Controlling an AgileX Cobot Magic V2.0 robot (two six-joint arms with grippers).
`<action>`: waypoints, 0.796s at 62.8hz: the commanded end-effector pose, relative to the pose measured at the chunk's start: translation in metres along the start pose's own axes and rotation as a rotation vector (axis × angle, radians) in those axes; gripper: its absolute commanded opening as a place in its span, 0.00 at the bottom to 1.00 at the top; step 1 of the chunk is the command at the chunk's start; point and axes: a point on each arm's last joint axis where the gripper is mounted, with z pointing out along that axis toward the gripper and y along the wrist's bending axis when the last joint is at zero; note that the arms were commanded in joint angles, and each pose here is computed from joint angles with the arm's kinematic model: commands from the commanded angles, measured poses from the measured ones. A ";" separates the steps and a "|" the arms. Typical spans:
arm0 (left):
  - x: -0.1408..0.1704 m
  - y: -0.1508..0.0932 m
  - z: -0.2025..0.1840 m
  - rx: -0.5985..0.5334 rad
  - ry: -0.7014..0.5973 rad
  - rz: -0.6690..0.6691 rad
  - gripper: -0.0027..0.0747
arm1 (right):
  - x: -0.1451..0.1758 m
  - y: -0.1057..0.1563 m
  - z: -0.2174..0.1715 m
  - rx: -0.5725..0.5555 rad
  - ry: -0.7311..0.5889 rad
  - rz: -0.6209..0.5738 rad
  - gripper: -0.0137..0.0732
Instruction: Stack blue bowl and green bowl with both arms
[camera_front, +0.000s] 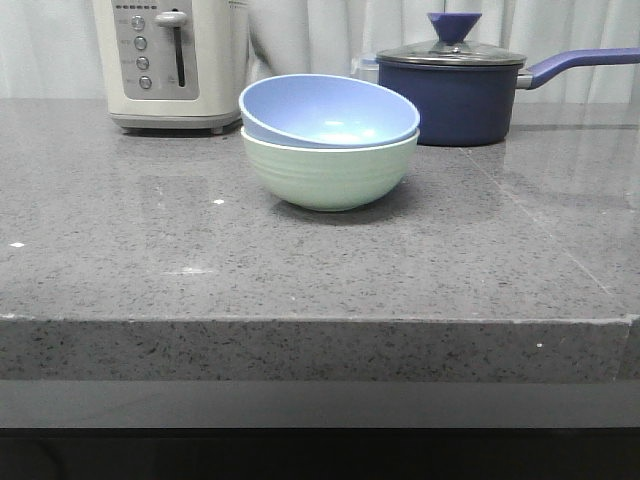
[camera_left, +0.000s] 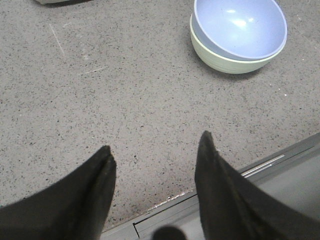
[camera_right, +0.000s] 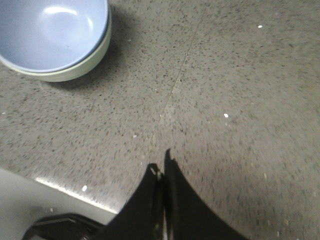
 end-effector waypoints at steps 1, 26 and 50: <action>-0.012 -0.001 -0.007 0.012 -0.103 -0.009 0.51 | 0.012 0.000 -0.028 0.010 -0.130 0.030 0.08; -0.017 -0.002 -0.008 0.021 -0.158 -0.009 0.51 | 0.079 -0.003 -0.064 0.062 -0.263 0.024 0.08; -0.018 -0.002 -0.008 0.022 -0.165 -0.009 0.12 | 0.079 -0.004 -0.063 0.067 -0.266 0.020 0.08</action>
